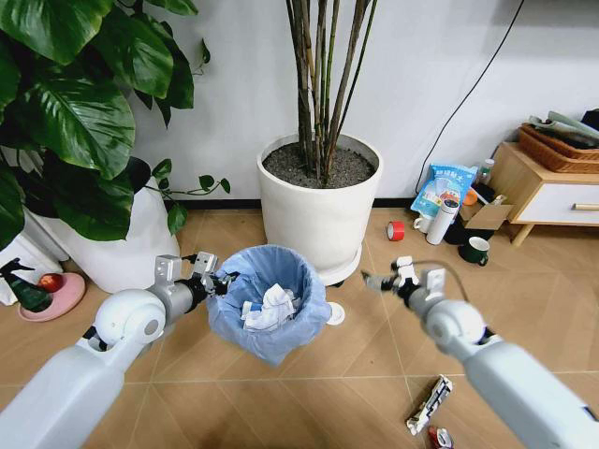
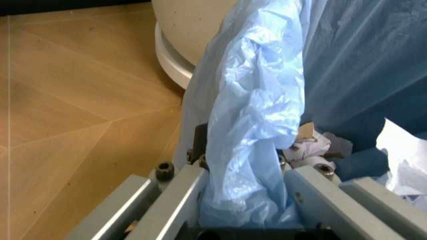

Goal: Pick up the trash bin and place the garbage on the floor into it.

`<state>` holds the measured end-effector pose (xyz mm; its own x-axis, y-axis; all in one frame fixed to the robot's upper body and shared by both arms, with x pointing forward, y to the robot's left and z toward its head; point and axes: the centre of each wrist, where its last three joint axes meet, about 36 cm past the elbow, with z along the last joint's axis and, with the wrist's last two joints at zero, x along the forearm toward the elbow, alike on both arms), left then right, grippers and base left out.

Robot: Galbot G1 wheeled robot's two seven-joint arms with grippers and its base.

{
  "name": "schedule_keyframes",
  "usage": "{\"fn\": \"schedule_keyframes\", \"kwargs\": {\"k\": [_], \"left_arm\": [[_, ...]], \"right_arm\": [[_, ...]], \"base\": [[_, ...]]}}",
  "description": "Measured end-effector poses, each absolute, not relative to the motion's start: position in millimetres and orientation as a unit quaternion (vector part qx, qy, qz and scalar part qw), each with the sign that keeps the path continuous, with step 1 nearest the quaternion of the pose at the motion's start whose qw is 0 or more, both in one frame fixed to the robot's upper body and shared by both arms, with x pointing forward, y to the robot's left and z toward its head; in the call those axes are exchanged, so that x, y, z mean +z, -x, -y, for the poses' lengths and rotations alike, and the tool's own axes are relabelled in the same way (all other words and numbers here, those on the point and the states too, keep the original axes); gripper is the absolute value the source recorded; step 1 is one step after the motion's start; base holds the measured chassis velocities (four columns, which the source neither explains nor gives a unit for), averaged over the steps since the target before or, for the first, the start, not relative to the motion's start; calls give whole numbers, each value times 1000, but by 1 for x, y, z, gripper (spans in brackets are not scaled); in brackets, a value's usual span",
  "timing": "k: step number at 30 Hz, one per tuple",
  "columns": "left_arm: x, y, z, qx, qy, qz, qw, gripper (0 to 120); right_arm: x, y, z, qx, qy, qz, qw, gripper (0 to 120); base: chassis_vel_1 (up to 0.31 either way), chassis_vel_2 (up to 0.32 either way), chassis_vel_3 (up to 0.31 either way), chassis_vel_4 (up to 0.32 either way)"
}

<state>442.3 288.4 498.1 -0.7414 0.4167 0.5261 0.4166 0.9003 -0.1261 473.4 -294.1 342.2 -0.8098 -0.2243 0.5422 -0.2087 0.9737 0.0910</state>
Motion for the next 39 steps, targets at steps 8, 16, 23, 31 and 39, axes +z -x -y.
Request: {"fn": "schedule_keyframes", "kwargs": {"k": [8,16,23,31,39], "left_arm": [[501,-440,-286,-2,225,934,279,1],[506,-434,-287,-4,222,934,279,1],[506,-434,-287,-1,221,935,277,1],[508,-433,-287,-1,222,935,276,1],[510,-434,-287,-1,224,936,273,1]], "right_arm": [[267,-494,262,-10,-113,934,339,100],[232,-531,221,-9,-116,925,361,100],[225,-540,218,4,-113,920,376,100],[211,-550,213,6,-97,913,397,100],[209,-555,215,8,-81,912,401,100]], "base": [[0,0,0,0],[0,0,0,0],[0,0,0,0],[0,0,0,0],[0,0,0,0]]}}
